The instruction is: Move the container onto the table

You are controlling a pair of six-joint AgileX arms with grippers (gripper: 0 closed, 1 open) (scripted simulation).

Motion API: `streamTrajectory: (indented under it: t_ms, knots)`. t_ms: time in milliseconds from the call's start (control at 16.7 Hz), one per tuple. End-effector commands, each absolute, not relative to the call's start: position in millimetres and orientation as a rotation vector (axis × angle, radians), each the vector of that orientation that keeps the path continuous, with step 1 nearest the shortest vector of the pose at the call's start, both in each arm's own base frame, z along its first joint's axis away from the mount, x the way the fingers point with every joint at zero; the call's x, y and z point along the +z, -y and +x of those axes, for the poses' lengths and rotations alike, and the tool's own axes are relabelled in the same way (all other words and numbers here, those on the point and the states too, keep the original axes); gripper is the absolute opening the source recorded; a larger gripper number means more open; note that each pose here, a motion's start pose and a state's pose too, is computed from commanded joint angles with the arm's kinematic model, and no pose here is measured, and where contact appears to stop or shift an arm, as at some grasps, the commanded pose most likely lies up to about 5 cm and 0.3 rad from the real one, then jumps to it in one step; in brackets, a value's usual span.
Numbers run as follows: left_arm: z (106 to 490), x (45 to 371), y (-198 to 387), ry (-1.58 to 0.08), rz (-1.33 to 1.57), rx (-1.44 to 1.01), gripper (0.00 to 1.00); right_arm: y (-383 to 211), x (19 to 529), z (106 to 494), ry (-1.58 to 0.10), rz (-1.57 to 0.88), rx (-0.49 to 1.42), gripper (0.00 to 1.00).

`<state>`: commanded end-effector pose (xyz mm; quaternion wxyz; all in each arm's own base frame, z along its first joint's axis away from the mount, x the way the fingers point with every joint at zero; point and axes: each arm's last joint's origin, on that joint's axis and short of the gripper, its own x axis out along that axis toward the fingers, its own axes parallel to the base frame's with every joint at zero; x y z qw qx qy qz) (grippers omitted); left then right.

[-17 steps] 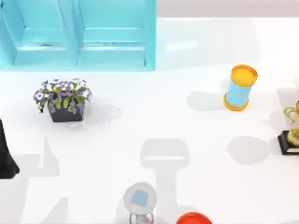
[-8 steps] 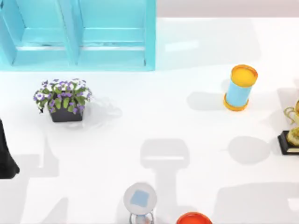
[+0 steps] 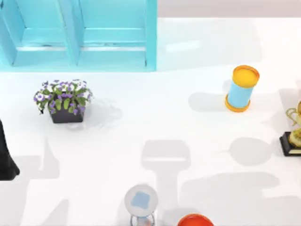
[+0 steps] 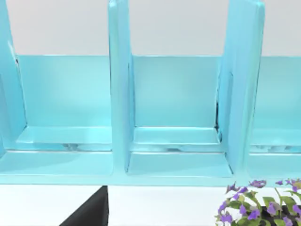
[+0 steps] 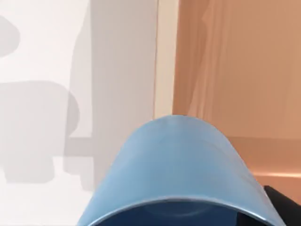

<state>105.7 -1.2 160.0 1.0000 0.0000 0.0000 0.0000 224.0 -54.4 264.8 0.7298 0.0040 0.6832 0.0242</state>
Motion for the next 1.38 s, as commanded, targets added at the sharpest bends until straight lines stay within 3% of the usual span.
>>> streamTrajectory:
  t_ms: [420, 720, 1020, 1380]
  knots:
    - [106, 160, 1, 0.000, 0.000, 0.000, 1.00, -50, 327, 306, -1.371, 0.139, 0.123, 0.00]
    - [106, 160, 1, 0.000, 0.000, 0.000, 1.00, -150, 305, 366, -1.441, 0.171, 0.097, 0.00]
    - [106, 160, 1, 0.000, 0.000, 0.000, 1.00, -209, 254, 386, -1.512, 0.074, 0.044, 0.00]
    - [106, 160, 1, 0.000, 0.000, 0.000, 1.00, -212, 244, 387, -1.531, 0.057, 0.033, 0.00]
